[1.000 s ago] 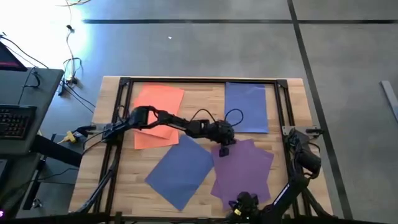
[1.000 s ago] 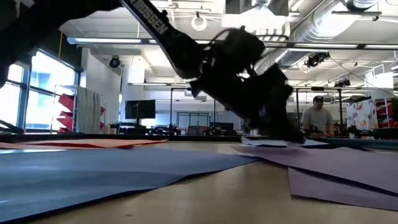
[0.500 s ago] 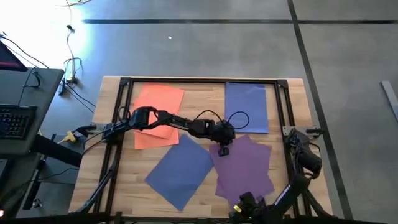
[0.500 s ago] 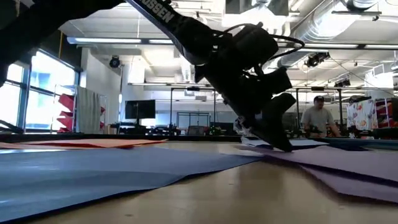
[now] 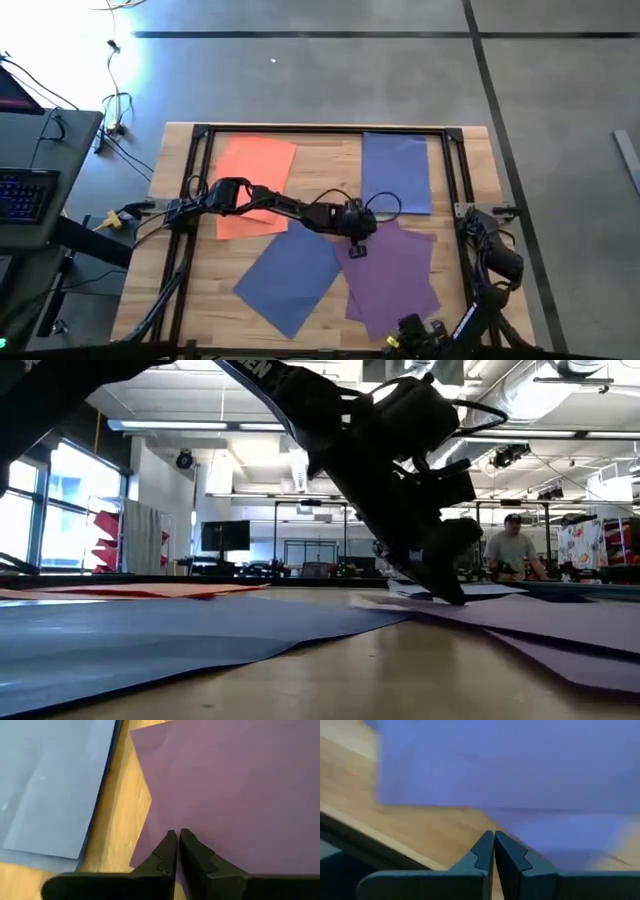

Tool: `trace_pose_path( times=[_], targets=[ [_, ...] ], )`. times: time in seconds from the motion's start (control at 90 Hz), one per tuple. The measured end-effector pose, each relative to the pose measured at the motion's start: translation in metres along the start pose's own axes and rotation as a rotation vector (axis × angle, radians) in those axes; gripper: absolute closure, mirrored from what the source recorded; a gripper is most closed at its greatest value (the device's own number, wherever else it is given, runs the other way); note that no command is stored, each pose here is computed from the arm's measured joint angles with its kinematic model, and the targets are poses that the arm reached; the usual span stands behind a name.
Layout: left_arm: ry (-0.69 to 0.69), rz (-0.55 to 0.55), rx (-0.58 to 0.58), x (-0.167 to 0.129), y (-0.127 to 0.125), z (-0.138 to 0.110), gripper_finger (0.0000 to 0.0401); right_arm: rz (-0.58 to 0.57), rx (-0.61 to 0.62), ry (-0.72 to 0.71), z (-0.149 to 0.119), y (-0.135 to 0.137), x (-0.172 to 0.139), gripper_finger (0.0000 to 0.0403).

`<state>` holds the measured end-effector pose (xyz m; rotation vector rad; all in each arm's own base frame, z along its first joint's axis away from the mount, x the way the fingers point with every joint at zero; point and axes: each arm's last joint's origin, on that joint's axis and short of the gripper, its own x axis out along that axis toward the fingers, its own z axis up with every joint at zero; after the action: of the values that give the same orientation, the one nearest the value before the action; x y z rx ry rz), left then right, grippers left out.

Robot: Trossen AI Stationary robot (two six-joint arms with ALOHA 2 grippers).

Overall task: Organize paper
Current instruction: Stack the purple paper on top of the purple paper

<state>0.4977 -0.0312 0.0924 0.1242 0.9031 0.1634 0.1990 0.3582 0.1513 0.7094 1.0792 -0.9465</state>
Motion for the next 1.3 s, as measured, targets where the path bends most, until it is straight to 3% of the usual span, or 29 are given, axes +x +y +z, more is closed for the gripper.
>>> trace_pose_path(
  times=[0.167,0.278,0.4,0.489,0.622,0.7,0.778,1.011,1.3],
  targets=[
    [-0.004,0.049,0.021,-0.011,-0.001,0.005,0.0401,-0.117,-0.030,-0.096,0.018,-0.004,-0.018,0.0403],
    [0.003,0.096,0.064,-0.030,-0.003,0.011,0.0401,-0.223,-0.028,-0.053,0.024,-0.010,-0.025,0.0400],
    [-0.021,0.113,0.115,-0.059,-0.007,0.024,0.0401,-0.161,-0.102,-0.092,0.028,-0.013,-0.036,0.0380],
    [-0.031,0.109,0.150,-0.080,-0.010,0.032,0.0401,-0.016,-0.269,-0.186,0.024,-0.007,-0.037,0.0353],
    [-0.015,0.025,0.227,-0.087,-0.027,0.026,0.0401,0.229,-0.678,-0.199,0.000,0.013,-0.028,0.0305],
    [-0.034,-0.054,0.240,-0.085,-0.036,0.023,0.0401,0.287,-0.849,-0.185,-0.008,0.023,-0.020,0.0275],
    [-0.081,-0.128,0.248,-0.081,-0.048,0.021,0.0401,0.306,-0.928,-0.203,-0.011,0.030,-0.012,0.0244],
    [-0.216,-0.206,0.288,-0.066,-0.074,0.012,0.0401,0.197,-1.004,-0.256,-0.018,0.035,0.026,0.0184],
    [-0.188,-0.214,0.311,-0.051,-0.080,0.001,0.0401,0.103,-0.882,-0.333,-0.019,0.026,0.036,0.0217]
  ],
)
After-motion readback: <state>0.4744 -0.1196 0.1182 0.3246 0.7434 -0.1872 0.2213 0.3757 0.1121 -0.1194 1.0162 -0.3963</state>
